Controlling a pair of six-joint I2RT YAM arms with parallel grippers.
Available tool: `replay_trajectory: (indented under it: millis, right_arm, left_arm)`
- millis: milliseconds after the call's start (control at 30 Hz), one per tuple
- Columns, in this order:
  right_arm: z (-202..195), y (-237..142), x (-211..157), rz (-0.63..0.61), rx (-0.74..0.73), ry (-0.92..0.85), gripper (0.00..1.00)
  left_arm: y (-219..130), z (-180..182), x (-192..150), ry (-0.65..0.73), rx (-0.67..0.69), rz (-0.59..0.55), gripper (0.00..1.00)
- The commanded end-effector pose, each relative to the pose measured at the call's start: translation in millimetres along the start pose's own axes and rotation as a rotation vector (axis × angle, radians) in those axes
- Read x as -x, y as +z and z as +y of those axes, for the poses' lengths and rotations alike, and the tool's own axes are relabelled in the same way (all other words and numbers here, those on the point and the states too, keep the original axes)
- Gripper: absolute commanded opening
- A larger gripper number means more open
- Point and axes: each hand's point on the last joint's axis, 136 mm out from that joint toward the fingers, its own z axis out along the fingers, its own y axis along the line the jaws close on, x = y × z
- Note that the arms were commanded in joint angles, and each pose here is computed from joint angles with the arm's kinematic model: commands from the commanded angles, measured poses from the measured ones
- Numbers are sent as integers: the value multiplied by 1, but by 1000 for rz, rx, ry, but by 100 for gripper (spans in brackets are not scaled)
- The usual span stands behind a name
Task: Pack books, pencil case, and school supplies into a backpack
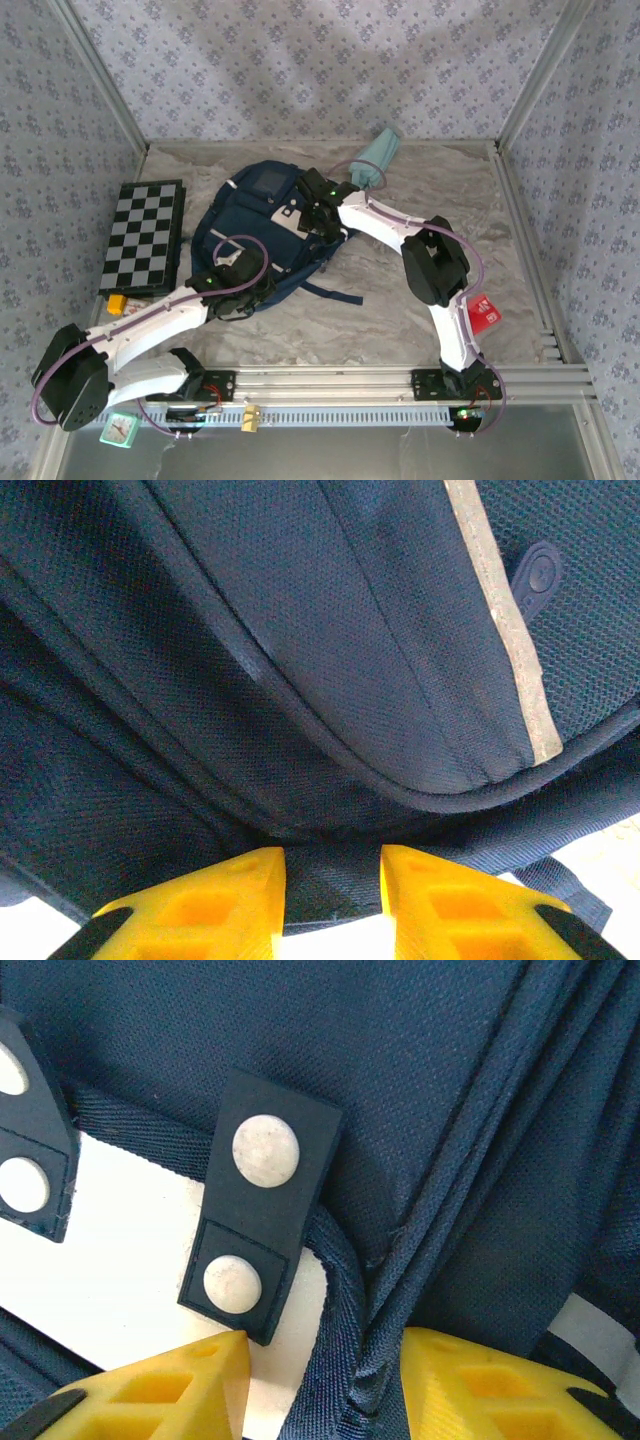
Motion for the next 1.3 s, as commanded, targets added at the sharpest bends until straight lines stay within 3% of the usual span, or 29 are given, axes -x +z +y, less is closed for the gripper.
replay_trajectory:
  millis: [0, 167, 533, 833, 1267]
  right_arm:
    - [19, -1, 10, -38, 69, -19, 45]
    - [26, -29, 14, -121, 62, -39, 49]
    - [21, -13, 3, -63, 65, -18, 49]
    - [9, -50, 4, -179, 4, -48, 55]
    - [6, 5, -2, -57, 16, 15, 49]
  left_arm:
    - [2, 10, -1, 7, 48, -1, 32]
    - [4, 10, -1, 4, 48, -4, 32]
    - [4, 9, 0, 6, 56, -4, 33]
    - [9, 16, -3, 3, 75, 6, 33]
    - [14, 20, -5, 3, 92, 6, 33]
